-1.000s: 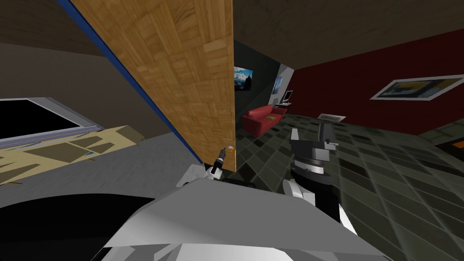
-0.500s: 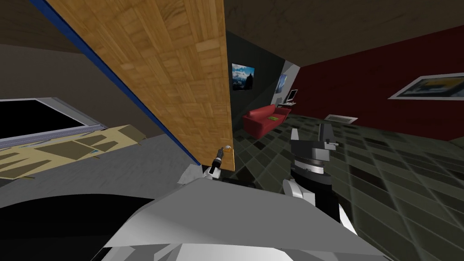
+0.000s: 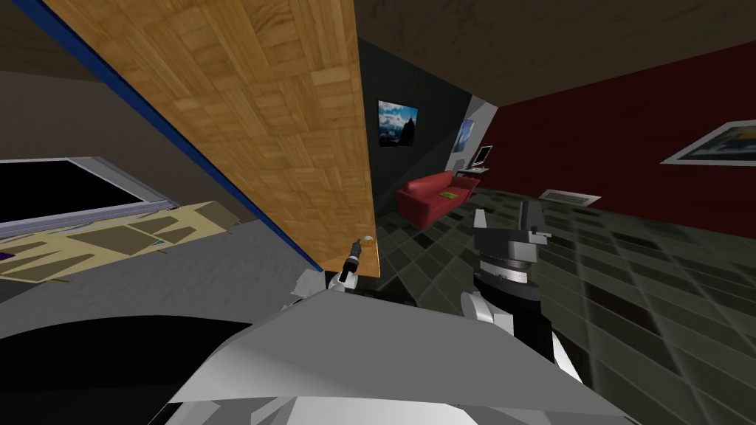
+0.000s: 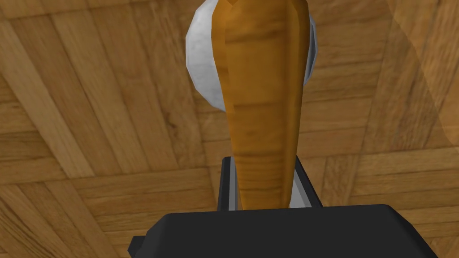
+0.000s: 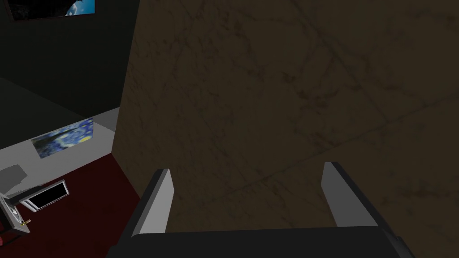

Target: Push the door open

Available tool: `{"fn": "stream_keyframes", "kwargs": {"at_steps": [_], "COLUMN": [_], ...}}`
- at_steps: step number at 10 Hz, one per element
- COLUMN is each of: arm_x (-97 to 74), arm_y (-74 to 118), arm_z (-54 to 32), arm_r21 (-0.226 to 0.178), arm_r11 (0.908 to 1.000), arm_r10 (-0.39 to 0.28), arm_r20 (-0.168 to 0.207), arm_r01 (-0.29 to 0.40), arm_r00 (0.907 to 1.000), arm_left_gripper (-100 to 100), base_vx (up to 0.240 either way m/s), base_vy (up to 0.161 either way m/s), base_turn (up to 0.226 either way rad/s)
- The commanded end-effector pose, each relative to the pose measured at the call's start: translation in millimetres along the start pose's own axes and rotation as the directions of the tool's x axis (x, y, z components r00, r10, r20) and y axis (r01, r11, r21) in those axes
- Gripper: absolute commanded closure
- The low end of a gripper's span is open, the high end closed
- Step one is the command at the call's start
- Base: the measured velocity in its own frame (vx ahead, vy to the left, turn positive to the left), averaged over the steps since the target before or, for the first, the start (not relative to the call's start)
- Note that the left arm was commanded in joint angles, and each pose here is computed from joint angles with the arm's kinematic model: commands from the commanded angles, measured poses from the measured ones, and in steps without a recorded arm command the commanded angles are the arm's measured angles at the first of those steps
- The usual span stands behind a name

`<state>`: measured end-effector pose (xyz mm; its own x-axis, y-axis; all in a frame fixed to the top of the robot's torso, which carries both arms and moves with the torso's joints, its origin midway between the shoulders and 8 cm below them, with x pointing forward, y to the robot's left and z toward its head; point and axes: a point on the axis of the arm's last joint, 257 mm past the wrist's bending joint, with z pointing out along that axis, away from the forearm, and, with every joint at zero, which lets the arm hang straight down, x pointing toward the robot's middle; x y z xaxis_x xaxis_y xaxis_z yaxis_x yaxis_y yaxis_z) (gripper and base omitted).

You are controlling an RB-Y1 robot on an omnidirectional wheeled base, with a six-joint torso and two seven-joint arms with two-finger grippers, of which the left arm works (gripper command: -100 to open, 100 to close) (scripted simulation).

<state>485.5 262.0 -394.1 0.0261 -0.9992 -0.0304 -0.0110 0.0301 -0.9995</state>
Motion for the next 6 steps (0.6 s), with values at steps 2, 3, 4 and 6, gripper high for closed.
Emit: {"fn": "stream_keyframes", "kwargs": {"at_steps": [2, 3, 4, 6], "arm_x": [-11.7, -17.4, -20.3, -25.9], "arm_y": [-4.5, -4.0, -3.7, -2.8], "arm_z": [2.5, 2.0, 1.7, 0.7], "arm_r21": [0.012, 0.012, 0.012, 0.011], "arm_r11": [0.9999, 0.9999, 0.9999, 0.9997], "arm_r10": [-0.002, -0.008, -0.012, -0.022], "arm_r20": [0.029, 0.050, 0.062, 0.086], "arm_r01": [0.001, 0.007, 0.011, 0.021], "arm_r00": [0.9996, 0.9987, 0.9980, 0.9960], "arm_left_gripper": [100, 100, 100, 100], "base_vx": [0.136, 0.140, 0.173, 0.194], "base_vy": [-0.100, -0.107, -0.122, -0.103], "base_turn": [0.067, 0.052, 0.078, 0.072]}}
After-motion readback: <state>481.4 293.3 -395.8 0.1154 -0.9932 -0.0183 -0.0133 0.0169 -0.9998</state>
